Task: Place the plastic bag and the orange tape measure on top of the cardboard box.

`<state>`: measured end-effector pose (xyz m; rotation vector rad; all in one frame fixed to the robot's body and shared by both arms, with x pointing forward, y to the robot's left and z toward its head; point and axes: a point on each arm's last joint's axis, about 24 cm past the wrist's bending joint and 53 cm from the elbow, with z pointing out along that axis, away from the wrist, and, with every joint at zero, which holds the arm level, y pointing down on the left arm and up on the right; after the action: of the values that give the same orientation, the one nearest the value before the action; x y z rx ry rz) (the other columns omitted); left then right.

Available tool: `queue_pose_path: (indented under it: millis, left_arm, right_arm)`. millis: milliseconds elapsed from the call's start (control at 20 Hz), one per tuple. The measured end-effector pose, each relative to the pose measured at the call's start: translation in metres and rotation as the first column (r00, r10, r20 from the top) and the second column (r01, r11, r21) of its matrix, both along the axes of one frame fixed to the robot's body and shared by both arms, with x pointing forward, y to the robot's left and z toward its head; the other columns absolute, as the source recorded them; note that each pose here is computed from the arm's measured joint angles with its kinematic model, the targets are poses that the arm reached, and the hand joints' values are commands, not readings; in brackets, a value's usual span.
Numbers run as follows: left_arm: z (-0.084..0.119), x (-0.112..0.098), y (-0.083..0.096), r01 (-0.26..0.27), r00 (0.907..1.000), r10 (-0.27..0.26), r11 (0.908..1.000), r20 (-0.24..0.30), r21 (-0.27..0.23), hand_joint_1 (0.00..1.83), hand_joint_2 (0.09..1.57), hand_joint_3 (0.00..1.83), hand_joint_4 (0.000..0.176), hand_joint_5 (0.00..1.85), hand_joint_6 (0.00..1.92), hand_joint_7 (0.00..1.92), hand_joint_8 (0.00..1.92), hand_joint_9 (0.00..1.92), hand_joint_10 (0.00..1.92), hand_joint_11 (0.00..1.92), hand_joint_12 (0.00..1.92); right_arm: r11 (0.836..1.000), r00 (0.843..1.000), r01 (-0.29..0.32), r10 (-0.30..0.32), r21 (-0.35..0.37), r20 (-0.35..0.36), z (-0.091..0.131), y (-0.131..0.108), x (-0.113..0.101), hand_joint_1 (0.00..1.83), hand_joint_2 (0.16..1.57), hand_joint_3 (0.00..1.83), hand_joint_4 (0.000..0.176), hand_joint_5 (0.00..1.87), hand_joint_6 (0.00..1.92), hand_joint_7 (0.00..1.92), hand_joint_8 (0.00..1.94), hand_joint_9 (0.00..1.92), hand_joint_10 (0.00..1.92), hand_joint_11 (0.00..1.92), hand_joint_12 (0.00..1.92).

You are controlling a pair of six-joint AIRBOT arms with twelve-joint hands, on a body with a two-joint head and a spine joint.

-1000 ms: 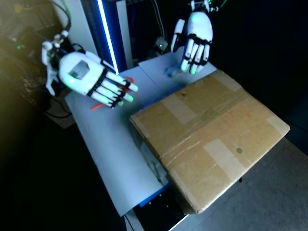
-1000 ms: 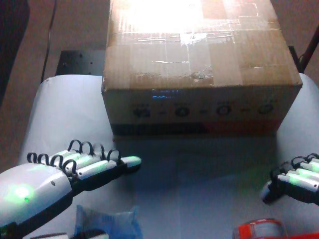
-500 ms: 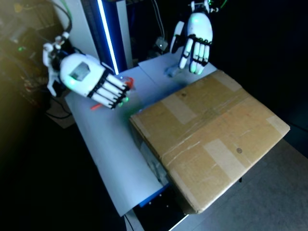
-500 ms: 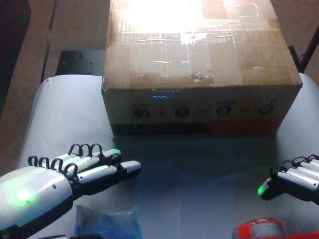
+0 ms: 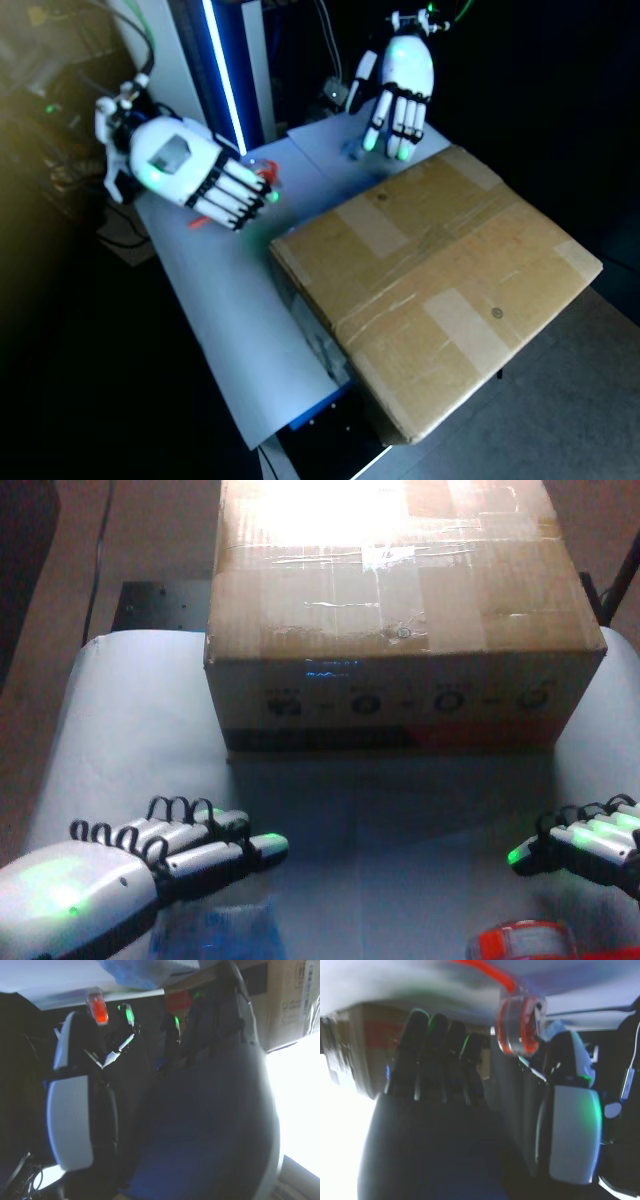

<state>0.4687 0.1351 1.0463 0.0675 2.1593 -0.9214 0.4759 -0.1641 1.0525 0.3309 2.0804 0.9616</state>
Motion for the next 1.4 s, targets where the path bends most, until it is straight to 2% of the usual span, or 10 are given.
queue_pose_path:
  millis: [100, 150, 650, 850, 1100, 1150, 1200, 1300, 1350, 1400]
  left_arm:
    - [-0.007, -0.003, -0.002, 0.015, 0.9998, -0.015, 0.9998, -0.013, 0.011, 0.73, 1.13, 0.0, 0.16, 0.14, 0.0, 0.0, 0.0, 0.01, 0.0, 0.0, 0.96]
    - [-0.011, -0.002, 0.0, 0.016, 0.9997, -0.015, 0.9996, -0.017, 0.022, 0.74, 1.13, 0.0, 0.175, 0.11, 0.0, 0.0, 0.0, 0.0, 0.0, 0.0, 0.76]
    - [-0.02, 0.005, -0.003, 0.002, 0.9999, -0.003, 0.9998, 0.016, 0.021, 0.53, 1.27, 0.01, 0.125, 0.17, 0.0, 0.03, 0.0, 0.08, 0.02, 0.0, 0.85]
    - [-0.024, 0.004, -0.004, -0.004, 1.0, 0.004, 0.9999, 0.009, 0.015, 0.8, 1.31, 0.0, 0.103, 0.3, 0.01, 0.13, 0.01, 0.17, 0.08, 0.0, 1.06]
    - [-0.028, 0.006, -0.002, -0.013, 0.9998, 0.013, 0.9999, 0.015, 0.009, 1.06, 1.36, 0.0, 0.036, 0.54, 0.01, 0.31, 0.01, 0.02, 1.1, 0.04, 1.57]
    - [-0.029, 0.007, -0.001, -0.014, 0.9998, 0.014, 0.9999, 0.017, 0.009, 1.05, 1.37, 0.0, 0.031, 0.56, 0.01, 0.32, 0.01, 0.02, 1.16, 0.08, 1.59]
    - [-0.029, 0.008, -0.001, -0.016, 0.9997, 0.016, 0.9998, 0.019, 0.01, 1.09, 1.36, 0.0, 0.014, 0.61, 0.03, 0.37, 0.04, 0.12, 1.26, 0.24, 1.61]
    - [-0.033, 0.008, 0.0, -0.02, 0.9995, 0.019, 0.9995, 0.026, 0.026, 1.07, 1.35, 0.0, 0.0, 0.69, 0.04, 0.44, 0.08, 0.26, 1.29, 0.38, 1.59]
    - [-0.032, 0.01, 0.0, -0.02, 0.999, 0.019, 0.9995, 0.04, 0.026, 1.24, 1.37, 0.0, 0.0, 0.51, 1.34, 0.47, 0.15, 0.43, 1.62, 0.4, 1.58]
    - [-0.031, 0.013, 0.0, -0.025, 0.9984, 0.024, 0.9995, 0.05, 0.019, 1.27, 1.38, 0.0, 0.0, 0.43, 1.71, 0.29, 0.73, 0.44, 1.73, 0.38, 1.56]
  right_arm:
    - [1.0, 1.0, 0.002, -0.002, 0.005, -0.008, -0.004, 0.002, -0.001, 0.71, 0.94, 0.0, 0.0, 0.09, 0.85, 0.11, 0.85, 0.05, 1.23, 0.0, 1.75]
    - [1.0, 1.0, 0.001, -0.001, 0.007, -0.01, -0.008, 0.002, 0.0, 0.71, 0.94, 0.0, 0.0, 0.02, 0.93, 0.06, 0.88, 0.0, 1.23, 0.0, 1.74]
    - [1.0, 1.0, 0.003, -0.003, -0.014, 0.017, -0.018, 0.004, 0.003, 0.77, 0.9, 0.0, 0.0, 0.25, 0.4, 0.35, 0.28, 0.2, 0.8, 0.0, 1.55]
    - [1.0, 1.0, 0.005, -0.005, -0.007, 0.019, -0.019, 0.005, 0.002, 1.0, 0.96, 0.0, 0.0, 0.48, 0.37, 0.36, 0.59, 0.28, 0.99, 0.13, 1.56]
    - [1.0, 0.999, 0.006, -0.006, 0.001, 0.041, -0.016, 0.006, 0.007, 1.15, 1.05, 0.01, 0.0, 0.79, 0.49, 0.6, 0.99, 0.57, 1.16, 0.43, 1.57]
    - [1.0, 0.999, 0.004, -0.004, 0.003, 0.045, -0.015, 0.007, 0.007, 1.16, 1.11, 0.01, 0.0, 0.91, 0.92, 0.67, 1.01, 0.63, 1.15, 0.5, 1.57]
    - [1.0, 0.999, 0.002, -0.002, 0.004, 0.047, -0.015, 0.008, 0.007, 1.23, 1.15, 0.0, 0.0, 1.0, 0.87, 0.82, 1.35, 0.73, 1.21, 0.64, 1.58]
    - [1.0, 0.998, -0.001, 0.001, 0.006, 0.056, -0.013, 0.009, 0.007, 1.37, 1.15, 0.0, 0.0, 0.99, 0.88, 0.82, 1.24, 0.82, 1.4, 0.77, 1.58]
    - [1.0, 0.998, -0.004, 0.004, 0.003, 0.056, -0.014, 0.009, 0.006, 1.37, 1.14, 0.0, 0.0, 1.01, 0.84, 0.83, 1.22, 0.82, 1.4, 0.78, 1.57]
    - [1.0, 0.999, -0.001, 0.001, 0.01, 0.049, -0.015, 0.01, 0.006, 1.38, 1.11, 0.0, 0.0, 1.04, 0.79, 0.93, 1.1, 0.86, 1.34, 0.79, 1.53]
